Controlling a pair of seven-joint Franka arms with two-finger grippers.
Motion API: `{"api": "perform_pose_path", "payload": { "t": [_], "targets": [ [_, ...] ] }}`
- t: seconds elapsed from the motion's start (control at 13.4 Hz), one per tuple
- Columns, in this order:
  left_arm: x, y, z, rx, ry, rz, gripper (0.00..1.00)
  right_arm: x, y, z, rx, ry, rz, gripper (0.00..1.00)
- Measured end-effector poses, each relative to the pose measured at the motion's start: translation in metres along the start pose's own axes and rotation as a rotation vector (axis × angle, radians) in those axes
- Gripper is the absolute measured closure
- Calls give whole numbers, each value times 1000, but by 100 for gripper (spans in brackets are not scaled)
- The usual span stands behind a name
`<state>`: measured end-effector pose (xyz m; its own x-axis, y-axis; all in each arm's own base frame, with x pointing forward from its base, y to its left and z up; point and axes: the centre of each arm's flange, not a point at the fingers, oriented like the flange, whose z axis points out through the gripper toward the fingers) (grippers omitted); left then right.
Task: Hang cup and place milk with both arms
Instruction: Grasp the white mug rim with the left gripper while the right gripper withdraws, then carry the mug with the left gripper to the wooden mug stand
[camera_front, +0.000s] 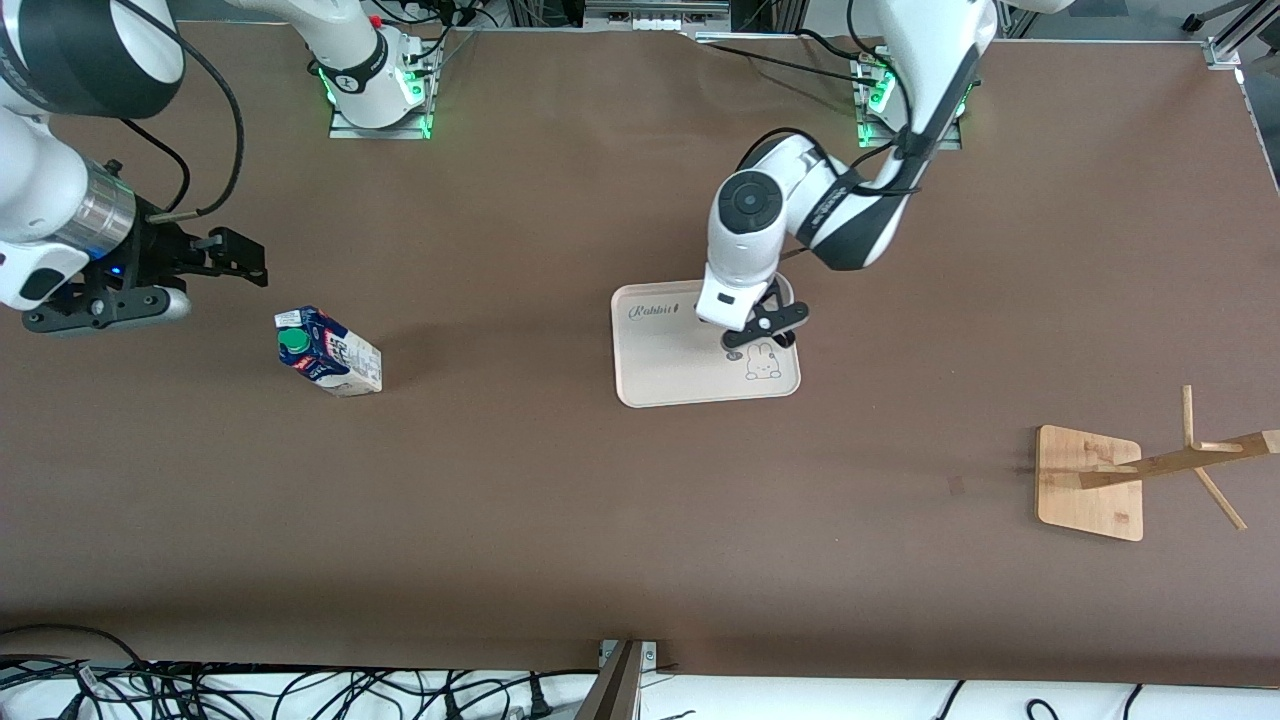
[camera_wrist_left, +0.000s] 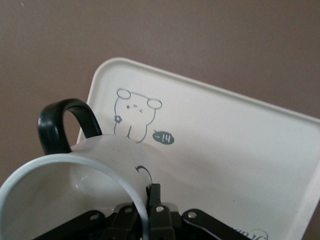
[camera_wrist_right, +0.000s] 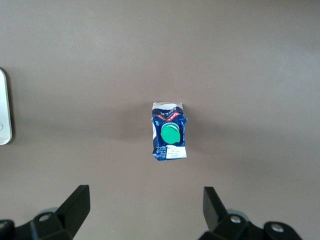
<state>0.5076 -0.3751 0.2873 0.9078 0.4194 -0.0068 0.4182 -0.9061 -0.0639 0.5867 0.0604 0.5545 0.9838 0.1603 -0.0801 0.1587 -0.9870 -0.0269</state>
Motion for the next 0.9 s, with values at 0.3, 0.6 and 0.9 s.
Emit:
{"api": "perform_pose_path", "payload": {
  "t": [0.3,0.6,0.9],
  "targets": [
    [78,-31,-100,32,1,40,95,-5,5,-4,5,-13,7,0],
    [166,-95,-170,18,13,102,95,-13,20,-11,9,-16,20,0],
    [241,-176,-188,-7,39,191,95,-15,16,-8,-1,-34,10,0]
  ]
}}
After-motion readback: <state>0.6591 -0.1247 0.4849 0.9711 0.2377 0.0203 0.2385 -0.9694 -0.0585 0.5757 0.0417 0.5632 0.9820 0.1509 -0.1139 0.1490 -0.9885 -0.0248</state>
